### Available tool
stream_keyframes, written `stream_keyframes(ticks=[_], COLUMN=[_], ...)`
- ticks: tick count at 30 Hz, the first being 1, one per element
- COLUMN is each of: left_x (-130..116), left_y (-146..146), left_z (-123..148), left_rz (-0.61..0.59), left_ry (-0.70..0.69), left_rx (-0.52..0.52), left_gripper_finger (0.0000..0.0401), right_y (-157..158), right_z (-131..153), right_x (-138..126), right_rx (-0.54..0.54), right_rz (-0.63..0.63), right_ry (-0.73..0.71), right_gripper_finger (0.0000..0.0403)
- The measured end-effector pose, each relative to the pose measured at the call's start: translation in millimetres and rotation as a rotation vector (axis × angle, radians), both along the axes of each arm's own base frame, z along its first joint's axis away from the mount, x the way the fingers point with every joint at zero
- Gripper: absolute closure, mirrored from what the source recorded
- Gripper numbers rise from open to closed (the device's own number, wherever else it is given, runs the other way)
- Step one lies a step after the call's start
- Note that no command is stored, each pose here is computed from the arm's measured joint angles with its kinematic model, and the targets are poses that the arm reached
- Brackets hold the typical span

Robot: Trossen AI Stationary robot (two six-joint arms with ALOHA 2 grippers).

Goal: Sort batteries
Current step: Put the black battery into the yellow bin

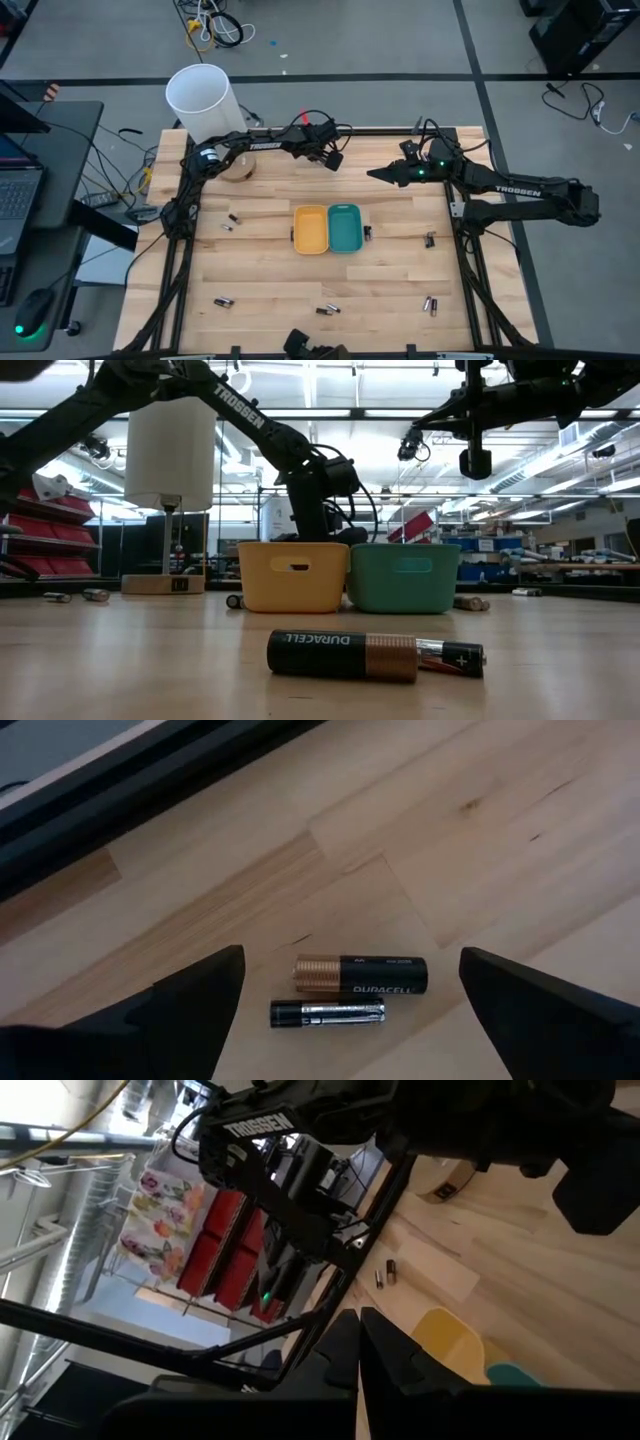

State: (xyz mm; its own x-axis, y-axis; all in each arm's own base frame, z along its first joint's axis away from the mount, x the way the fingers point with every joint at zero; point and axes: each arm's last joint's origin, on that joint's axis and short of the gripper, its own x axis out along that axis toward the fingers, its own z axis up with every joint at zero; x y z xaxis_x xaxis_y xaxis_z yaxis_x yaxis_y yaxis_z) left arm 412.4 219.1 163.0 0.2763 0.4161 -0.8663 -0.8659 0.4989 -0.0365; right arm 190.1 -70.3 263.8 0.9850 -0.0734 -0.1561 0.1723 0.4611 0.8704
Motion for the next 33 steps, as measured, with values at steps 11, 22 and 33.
stream_keyframes(ticks=[11, 22, 33], left_x=[4.6, 7.8, 7.9], left_y=[-6.2, -4.6, -4.1], left_z=[-21.0, -18.3, -17.9], left_rz=[-0.012, -0.009, -0.044], left_ry=[0.052, 0.041, 0.064], left_rx=[-0.029, 0.002, 0.026], left_gripper_finger=[0.0021, 0.0040, 0.0105], right_y=[0.3, 1.1, 1.2], right_z=[0.1, 0.2, 0.2], right_x=[0.1, 0.1, 0.1], right_rx=[0.015, 0.024, 0.024], right_rz=[0.007, 0.033, 0.037], right_ry=[-0.003, -0.005, -0.005], right_gripper_finger=[0.0401, 0.0401, 0.0402])
